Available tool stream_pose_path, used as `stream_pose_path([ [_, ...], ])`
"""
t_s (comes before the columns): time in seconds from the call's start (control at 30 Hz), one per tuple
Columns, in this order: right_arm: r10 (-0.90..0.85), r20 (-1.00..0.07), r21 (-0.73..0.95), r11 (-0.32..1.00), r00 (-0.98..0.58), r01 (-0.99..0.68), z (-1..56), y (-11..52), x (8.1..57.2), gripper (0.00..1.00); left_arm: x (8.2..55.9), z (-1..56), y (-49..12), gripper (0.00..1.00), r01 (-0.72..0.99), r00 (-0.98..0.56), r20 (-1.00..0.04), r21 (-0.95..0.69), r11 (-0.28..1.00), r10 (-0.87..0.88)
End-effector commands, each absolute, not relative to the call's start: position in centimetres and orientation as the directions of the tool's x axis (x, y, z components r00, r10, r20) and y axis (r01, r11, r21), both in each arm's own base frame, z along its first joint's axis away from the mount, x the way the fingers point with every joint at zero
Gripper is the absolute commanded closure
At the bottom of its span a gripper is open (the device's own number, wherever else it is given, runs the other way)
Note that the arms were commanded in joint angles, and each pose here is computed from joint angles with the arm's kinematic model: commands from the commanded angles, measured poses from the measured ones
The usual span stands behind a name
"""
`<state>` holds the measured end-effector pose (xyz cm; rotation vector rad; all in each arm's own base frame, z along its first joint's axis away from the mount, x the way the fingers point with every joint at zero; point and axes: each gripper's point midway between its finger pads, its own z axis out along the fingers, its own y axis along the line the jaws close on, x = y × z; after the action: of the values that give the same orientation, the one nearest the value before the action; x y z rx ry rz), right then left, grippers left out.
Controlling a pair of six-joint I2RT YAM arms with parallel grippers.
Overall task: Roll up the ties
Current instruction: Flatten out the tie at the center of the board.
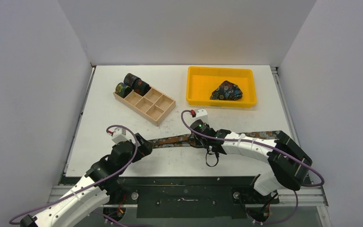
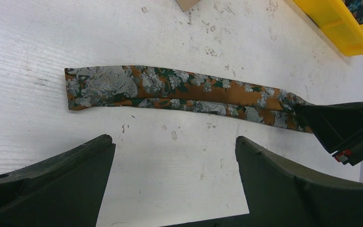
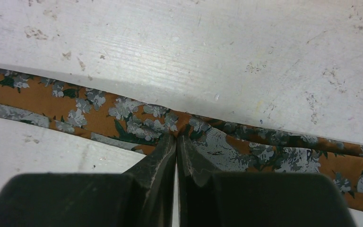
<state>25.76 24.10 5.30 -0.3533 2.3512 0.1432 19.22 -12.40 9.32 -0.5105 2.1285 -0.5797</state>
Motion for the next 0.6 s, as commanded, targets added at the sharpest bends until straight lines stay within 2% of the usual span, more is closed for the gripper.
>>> stream_pose_path([
  [0.0, -0.189, -0.715, 0.018, 0.958, -0.673, -0.288, 6.6, 24.2, 25.2, 0.95, 19.3, 9.3, -12.5, 0.0, -0.147, -0.554, -0.623, -0.58, 0.801, -0.552],
  [0.4, -0.225, -0.677, 0.008, 0.95, -0.701, -0.313, 3.6, 24.5, 24.6, 0.95, 19.2, 8.8, -12.3, 0.0, -0.17, -0.567, -0.619, -0.558, 0.812, -0.544],
  [0.47, -0.225, -0.679, 0.009, 0.949, -0.699, -0.315, 3.5, 24.8, 24.8, 0.95, 19.2, 8.6, -12.1, 0.05, -0.18, -0.568, -0.619, -0.549, 0.816, -0.542],
  [0.57, -0.23, -0.678, 0.009, 0.947, -0.699, -0.321, 3.2, 25.3, 25.1, 0.95, 19.1, 8.5, -12.0, 0.05, -0.189, -0.571, -0.619, -0.539, 0.821, -0.539],
])
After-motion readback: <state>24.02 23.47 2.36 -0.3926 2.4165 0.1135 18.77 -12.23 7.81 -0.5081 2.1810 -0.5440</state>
